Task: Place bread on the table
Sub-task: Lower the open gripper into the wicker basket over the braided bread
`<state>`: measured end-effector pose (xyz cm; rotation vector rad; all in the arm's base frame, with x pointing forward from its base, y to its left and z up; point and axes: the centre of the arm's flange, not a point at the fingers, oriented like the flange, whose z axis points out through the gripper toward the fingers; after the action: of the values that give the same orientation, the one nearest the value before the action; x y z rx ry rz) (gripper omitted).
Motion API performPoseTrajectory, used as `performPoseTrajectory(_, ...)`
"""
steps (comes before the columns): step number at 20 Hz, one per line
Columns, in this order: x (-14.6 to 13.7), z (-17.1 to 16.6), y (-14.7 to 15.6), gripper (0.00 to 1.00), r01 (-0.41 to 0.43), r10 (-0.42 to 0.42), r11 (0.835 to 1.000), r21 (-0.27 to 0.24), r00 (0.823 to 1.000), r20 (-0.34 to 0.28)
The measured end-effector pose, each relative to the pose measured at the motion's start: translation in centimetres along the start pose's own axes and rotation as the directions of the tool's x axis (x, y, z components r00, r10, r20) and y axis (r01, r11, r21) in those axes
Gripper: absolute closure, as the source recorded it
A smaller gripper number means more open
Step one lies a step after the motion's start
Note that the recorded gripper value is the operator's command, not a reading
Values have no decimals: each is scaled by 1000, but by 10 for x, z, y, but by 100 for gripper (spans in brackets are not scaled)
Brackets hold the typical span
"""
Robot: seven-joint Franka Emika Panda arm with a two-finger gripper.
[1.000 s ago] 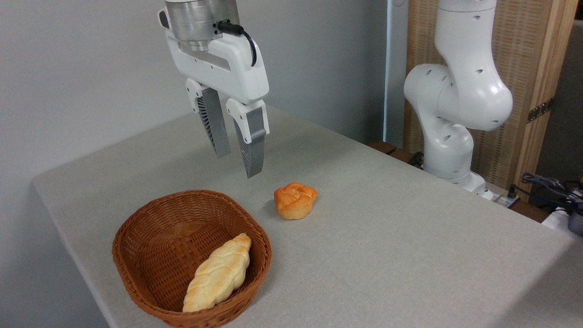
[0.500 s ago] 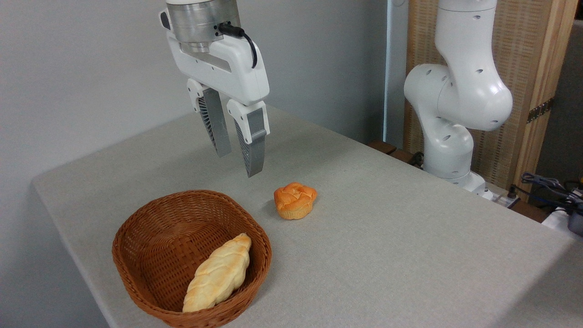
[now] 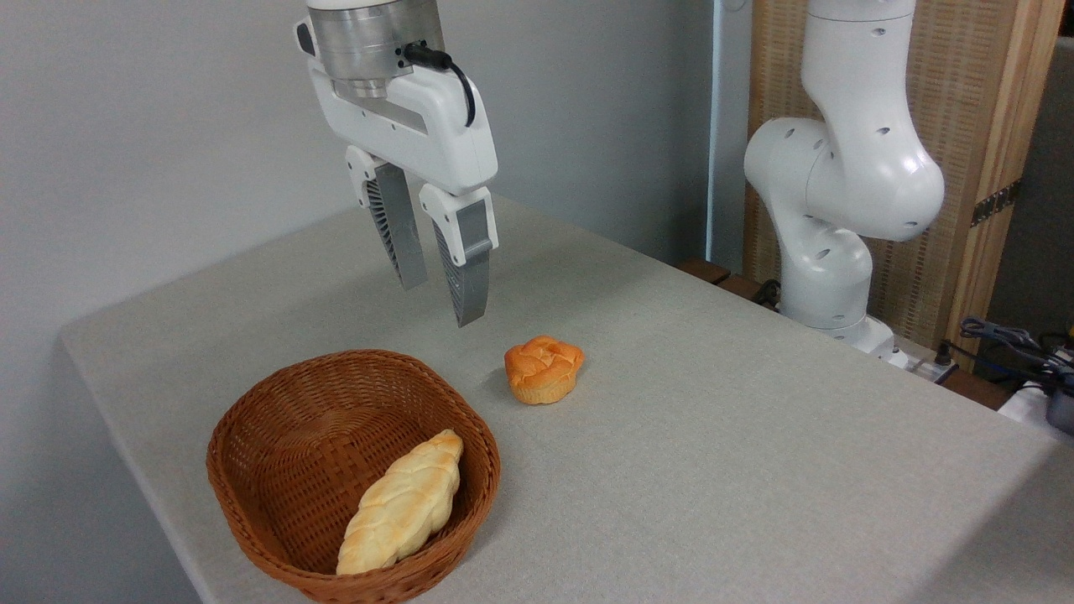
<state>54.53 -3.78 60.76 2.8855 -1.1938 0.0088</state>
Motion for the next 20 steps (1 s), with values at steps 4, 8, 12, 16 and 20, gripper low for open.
performPoseTrajectory(4,0,0,-1,0,1,-1,1000,4,1000,-5)
performPoseTrajectory(8,3,-1,-3,0,1,0,1000,23,1000,-27)
performPoseTrajectory(12,8,-1,-7,0,3,0,999,53,998,-70)
performPoseTrajectory(16,12,8,-13,0,10,-1,996,85,994,-110)
performPoseTrajectory(20,16,29,-19,0,16,-4,995,95,993,-121)
